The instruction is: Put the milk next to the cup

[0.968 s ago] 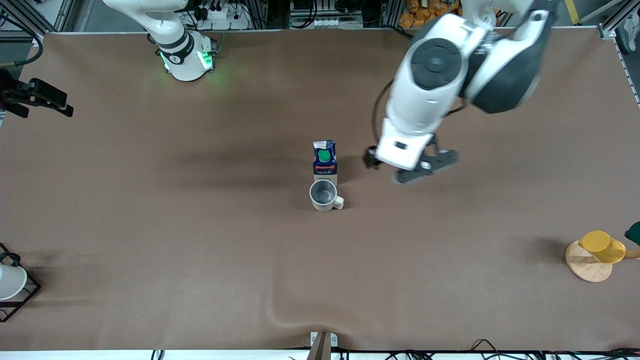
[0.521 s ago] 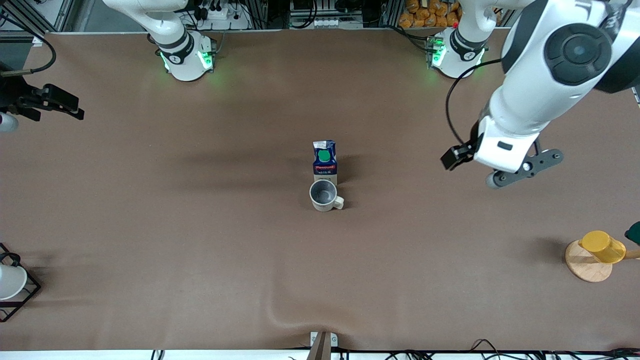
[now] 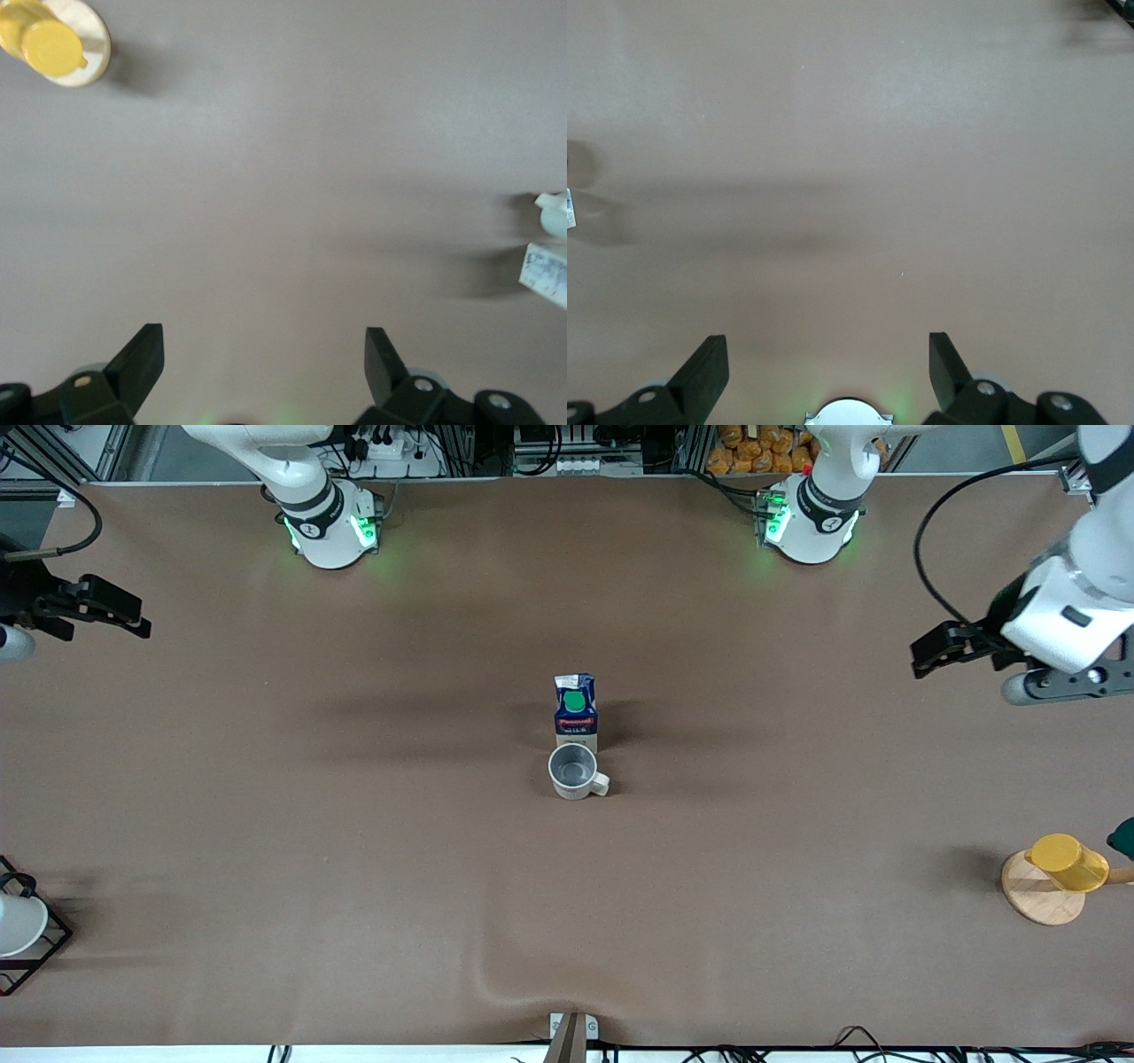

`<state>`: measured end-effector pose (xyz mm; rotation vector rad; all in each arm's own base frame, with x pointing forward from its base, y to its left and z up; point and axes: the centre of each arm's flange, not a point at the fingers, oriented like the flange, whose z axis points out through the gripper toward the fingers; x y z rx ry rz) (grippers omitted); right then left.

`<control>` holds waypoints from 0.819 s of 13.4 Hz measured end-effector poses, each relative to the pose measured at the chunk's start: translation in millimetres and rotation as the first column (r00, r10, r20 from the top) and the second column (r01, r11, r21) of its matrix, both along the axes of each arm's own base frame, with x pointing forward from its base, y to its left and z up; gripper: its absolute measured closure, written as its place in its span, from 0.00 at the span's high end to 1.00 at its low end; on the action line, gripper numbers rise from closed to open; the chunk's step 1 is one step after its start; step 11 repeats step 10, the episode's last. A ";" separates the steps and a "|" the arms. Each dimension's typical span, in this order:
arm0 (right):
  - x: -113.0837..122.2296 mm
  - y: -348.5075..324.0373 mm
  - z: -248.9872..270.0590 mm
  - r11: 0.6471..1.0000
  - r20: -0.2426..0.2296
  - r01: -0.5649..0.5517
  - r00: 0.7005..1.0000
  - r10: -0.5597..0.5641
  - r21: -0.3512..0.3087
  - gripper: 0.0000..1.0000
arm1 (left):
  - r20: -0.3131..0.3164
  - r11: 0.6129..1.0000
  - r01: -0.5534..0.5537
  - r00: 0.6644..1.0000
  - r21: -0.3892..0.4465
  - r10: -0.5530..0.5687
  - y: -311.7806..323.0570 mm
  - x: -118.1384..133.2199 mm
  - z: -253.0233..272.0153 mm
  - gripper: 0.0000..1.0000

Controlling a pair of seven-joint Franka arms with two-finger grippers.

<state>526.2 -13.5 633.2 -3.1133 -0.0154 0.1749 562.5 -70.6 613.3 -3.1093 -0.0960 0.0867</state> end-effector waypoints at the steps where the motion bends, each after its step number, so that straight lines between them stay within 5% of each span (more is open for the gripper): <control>1: -0.3 -0.8 -0.1 1.000 -0.002 0.003 1.000 -0.003 0.000 1.00 | 0.003 1.000 0.010 1.000 -0.001 -0.010 5.2 1.0 0.2 1.00; 11: 2.0 0.2 0.4 1.000 0.013 0.004 1.000 -0.004 -0.001 1.00 | 0.024 0.998 0.057 0.998 0.001 -0.057 38.9 0.0 6.6 1.00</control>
